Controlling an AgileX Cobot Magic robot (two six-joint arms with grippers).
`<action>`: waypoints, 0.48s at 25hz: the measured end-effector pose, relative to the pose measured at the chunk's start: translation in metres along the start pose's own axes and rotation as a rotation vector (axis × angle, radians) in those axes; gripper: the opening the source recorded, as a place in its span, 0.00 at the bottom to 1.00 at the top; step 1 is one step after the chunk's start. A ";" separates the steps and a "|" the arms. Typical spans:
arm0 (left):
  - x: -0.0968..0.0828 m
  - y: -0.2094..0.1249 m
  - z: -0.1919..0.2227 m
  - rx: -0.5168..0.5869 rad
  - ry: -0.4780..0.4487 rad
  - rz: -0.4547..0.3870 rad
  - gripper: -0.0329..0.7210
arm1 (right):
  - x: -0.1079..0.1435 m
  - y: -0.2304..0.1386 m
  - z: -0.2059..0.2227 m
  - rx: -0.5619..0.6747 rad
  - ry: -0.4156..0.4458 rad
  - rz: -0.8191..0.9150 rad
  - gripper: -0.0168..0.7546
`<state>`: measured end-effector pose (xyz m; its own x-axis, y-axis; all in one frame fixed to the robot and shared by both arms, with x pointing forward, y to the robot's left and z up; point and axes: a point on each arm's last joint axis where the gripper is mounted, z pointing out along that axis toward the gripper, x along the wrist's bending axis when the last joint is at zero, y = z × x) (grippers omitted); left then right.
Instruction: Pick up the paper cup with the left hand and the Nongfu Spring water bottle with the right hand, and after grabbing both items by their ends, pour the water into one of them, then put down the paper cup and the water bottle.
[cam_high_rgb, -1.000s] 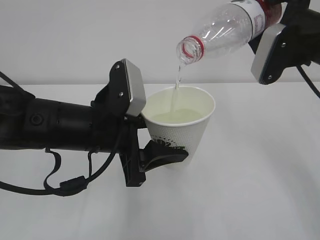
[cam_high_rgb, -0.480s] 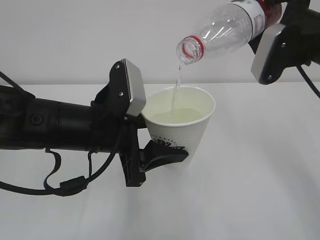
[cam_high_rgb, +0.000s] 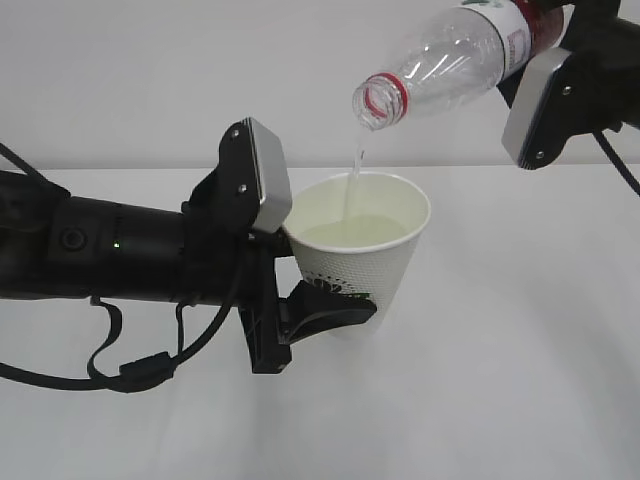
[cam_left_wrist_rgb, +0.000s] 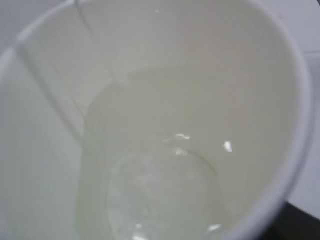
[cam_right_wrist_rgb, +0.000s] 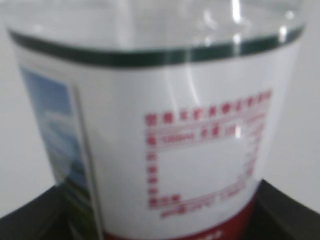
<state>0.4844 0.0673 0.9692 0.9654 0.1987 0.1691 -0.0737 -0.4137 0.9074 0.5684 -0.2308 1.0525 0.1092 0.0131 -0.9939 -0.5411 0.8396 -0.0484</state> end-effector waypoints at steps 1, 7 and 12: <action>0.000 0.000 0.000 0.000 0.000 0.000 0.68 | 0.000 0.000 0.000 0.000 0.000 0.000 0.70; 0.000 0.000 0.000 0.000 0.000 0.000 0.68 | 0.000 0.000 0.000 0.000 0.000 -0.006 0.70; 0.000 0.000 0.000 0.000 0.000 0.000 0.68 | 0.000 0.000 0.000 0.000 0.000 -0.008 0.70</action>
<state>0.4844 0.0673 0.9692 0.9654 0.1987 0.1691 -0.0737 -0.4137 0.9074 0.5684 -0.2308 1.0525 0.1134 0.0066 -0.9935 -0.5402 0.8397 -0.0560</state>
